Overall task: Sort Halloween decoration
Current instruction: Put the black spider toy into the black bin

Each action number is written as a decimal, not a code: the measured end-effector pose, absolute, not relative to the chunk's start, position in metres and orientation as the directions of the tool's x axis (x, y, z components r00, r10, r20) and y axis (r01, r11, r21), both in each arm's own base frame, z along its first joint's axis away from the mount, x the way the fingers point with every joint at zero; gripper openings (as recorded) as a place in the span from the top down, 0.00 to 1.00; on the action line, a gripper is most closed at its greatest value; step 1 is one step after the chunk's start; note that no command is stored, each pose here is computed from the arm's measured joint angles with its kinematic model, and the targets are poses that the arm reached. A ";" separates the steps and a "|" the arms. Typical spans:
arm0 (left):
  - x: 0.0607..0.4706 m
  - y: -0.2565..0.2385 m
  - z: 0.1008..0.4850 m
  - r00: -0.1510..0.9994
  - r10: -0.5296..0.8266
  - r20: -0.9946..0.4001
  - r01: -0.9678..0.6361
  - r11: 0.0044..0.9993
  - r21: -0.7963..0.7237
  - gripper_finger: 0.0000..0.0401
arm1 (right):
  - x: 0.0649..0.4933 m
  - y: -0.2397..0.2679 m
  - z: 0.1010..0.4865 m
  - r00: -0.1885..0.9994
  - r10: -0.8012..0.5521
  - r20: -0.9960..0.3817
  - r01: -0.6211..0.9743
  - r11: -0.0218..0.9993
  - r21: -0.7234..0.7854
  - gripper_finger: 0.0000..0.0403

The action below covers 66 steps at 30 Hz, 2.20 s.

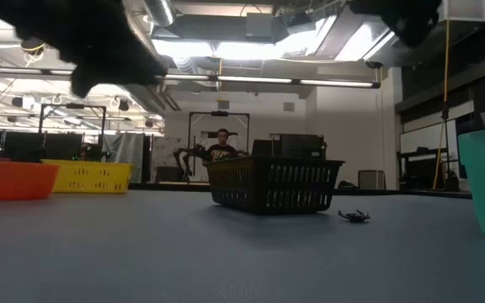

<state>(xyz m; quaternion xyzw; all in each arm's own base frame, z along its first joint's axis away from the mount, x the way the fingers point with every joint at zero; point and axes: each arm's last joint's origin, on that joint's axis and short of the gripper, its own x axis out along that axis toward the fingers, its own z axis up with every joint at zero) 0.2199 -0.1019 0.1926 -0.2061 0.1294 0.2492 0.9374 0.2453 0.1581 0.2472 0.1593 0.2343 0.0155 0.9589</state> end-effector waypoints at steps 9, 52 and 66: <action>0.235 -0.087 0.205 0.867 0.423 -0.263 -0.472 0.868 -0.158 0.77 | 0.247 0.157 0.275 0.863 0.006 -0.505 0.161 0.944 0.287 0.55; 0.238 -0.079 0.201 0.879 0.344 -0.331 -0.406 0.903 -0.140 0.77 | 0.330 0.142 0.180 0.383 0.020 -0.924 0.754 0.571 0.325 0.56; 0.238 -0.079 0.200 0.877 0.342 -0.339 -0.405 0.905 -0.134 0.77 | 0.329 0.141 0.166 0.333 -0.040 -0.942 0.830 0.487 0.273 0.56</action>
